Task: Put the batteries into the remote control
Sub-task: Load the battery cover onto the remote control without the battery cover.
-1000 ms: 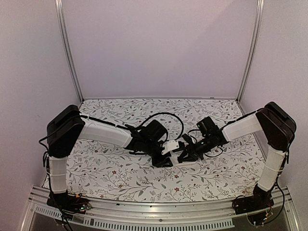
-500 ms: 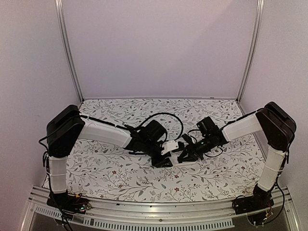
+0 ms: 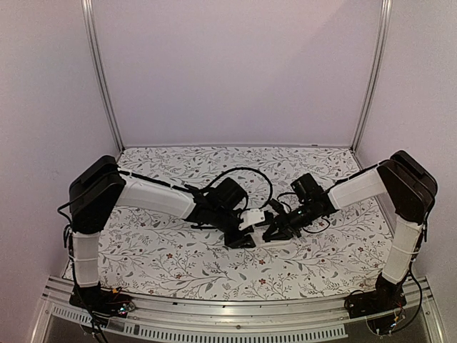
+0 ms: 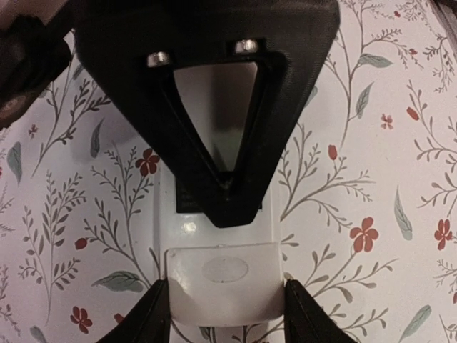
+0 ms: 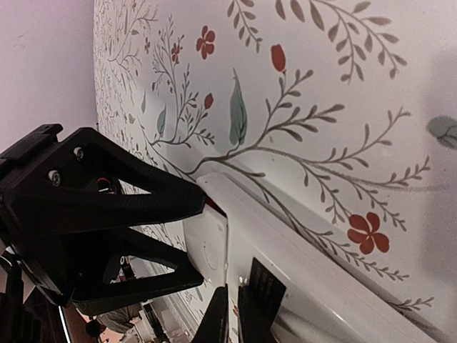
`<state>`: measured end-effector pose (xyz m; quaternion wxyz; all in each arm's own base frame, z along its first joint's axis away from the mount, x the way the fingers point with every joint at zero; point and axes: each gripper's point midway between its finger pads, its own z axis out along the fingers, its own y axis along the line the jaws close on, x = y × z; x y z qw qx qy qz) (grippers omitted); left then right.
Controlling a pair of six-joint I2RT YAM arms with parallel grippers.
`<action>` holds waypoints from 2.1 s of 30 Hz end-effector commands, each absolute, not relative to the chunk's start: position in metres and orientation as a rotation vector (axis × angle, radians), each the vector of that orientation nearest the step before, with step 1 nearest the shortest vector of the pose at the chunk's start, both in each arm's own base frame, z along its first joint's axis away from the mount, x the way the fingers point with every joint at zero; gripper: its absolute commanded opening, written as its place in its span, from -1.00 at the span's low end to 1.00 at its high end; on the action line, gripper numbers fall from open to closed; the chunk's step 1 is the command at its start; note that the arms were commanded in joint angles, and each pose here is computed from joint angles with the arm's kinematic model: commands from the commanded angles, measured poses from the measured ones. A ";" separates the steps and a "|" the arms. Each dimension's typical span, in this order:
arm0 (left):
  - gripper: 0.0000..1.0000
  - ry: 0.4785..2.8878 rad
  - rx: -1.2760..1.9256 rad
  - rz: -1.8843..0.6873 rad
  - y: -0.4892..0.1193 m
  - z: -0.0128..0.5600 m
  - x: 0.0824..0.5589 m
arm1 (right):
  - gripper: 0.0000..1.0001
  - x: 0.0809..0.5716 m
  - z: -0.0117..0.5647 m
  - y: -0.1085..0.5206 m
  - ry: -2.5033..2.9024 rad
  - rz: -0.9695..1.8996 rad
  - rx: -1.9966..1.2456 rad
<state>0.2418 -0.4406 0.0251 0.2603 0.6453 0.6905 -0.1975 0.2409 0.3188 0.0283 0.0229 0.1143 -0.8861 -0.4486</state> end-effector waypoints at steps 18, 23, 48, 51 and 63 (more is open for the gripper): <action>0.02 1.856 1.816 -0.507 -0.432 0.030 0.240 | -0.88 0.233 0.004 0.309 -2.761 -1.254 0.324; 0.03 1.878 1.826 -0.492 -0.430 0.022 0.242 | -0.87 0.233 0.007 0.310 -2.756 -1.266 0.329; 0.09 1.912 1.858 -0.520 -0.434 0.001 0.240 | -0.88 0.238 0.040 0.329 -2.687 -1.446 0.395; 0.09 1.916 1.859 -0.519 -0.434 0.000 0.239 | -0.88 0.239 0.045 0.335 -2.658 -1.501 0.381; 0.10 1.920 1.859 -0.514 -0.432 -0.001 0.239 | -0.89 0.240 0.041 0.349 -2.588 -1.604 0.262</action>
